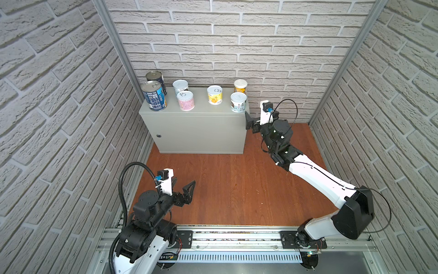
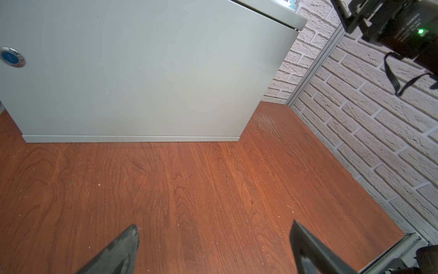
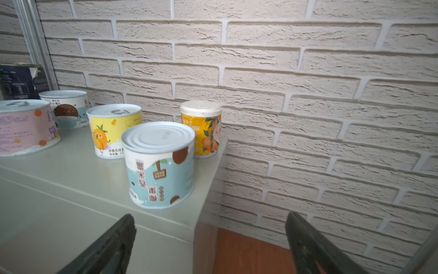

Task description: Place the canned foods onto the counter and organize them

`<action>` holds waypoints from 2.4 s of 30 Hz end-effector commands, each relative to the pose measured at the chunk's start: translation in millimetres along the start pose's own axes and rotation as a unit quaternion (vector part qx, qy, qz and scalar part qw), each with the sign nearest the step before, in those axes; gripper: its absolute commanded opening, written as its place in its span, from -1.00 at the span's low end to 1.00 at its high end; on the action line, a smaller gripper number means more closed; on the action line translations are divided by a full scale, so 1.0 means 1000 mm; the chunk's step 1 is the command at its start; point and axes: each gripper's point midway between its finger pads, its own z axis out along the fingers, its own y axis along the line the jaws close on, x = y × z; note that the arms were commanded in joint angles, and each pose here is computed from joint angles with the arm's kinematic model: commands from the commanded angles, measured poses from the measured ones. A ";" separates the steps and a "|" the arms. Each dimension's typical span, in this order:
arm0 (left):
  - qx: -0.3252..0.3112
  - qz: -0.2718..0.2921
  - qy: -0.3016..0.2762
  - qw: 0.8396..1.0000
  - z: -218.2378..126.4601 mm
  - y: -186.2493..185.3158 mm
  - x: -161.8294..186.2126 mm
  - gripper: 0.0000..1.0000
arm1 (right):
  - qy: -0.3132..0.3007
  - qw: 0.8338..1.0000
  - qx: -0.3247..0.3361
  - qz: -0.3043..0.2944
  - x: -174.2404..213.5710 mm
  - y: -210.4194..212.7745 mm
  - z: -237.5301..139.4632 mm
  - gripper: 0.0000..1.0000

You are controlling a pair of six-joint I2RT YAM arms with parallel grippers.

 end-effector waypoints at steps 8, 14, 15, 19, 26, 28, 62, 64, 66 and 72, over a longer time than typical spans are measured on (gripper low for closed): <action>0.014 -0.003 0.016 1.000 0.015 -0.004 0.000 0.97 | 0.063 0.989 0.131 -0.034 0.066 -0.088 -0.080 0.99; 0.004 -0.059 -0.010 0.998 0.034 0.003 -0.008 0.96 | 0.101 0.965 0.243 0.003 0.133 -0.154 -0.111 0.99; 0.007 -0.064 -0.022 0.998 0.038 0.002 -0.012 0.96 | 0.104 0.963 0.249 0.021 0.141 -0.160 -0.114 0.99; -0.040 -0.062 -0.053 0.996 0.053 0.021 -0.023 0.97 | 0.123 0.963 0.236 0.036 0.169 -0.166 -0.116 0.99; -0.237 0.014 -0.110 0.965 0.079 0.100 -0.014 0.97 | 0.157 0.936 0.315 0.012 0.233 -0.194 -0.144 0.99; -0.292 0.060 -0.108 0.948 0.082 0.121 -0.011 0.96 | 0.165 0.932 0.322 0.016 0.247 -0.201 -0.147 0.99; -0.326 0.086 -0.025 0.941 0.177 0.247 0.033 0.96 | 0.202 0.973 0.111 0.013 0.302 -0.146 -0.097 0.99; -0.326 0.086 -0.027 0.941 0.177 0.247 0.031 0.96 | 0.210 0.972 0.101 0.013 0.304 -0.143 -0.095 0.99; -0.325 0.087 -0.026 0.941 0.178 0.246 0.032 0.96 | 0.204 0.974 0.102 0.013 0.304 -0.143 -0.095 0.99; -0.325 0.087 -0.026 0.941 0.178 0.246 0.032 0.96 | 0.205 0.973 0.102 0.012 0.303 -0.143 -0.094 0.99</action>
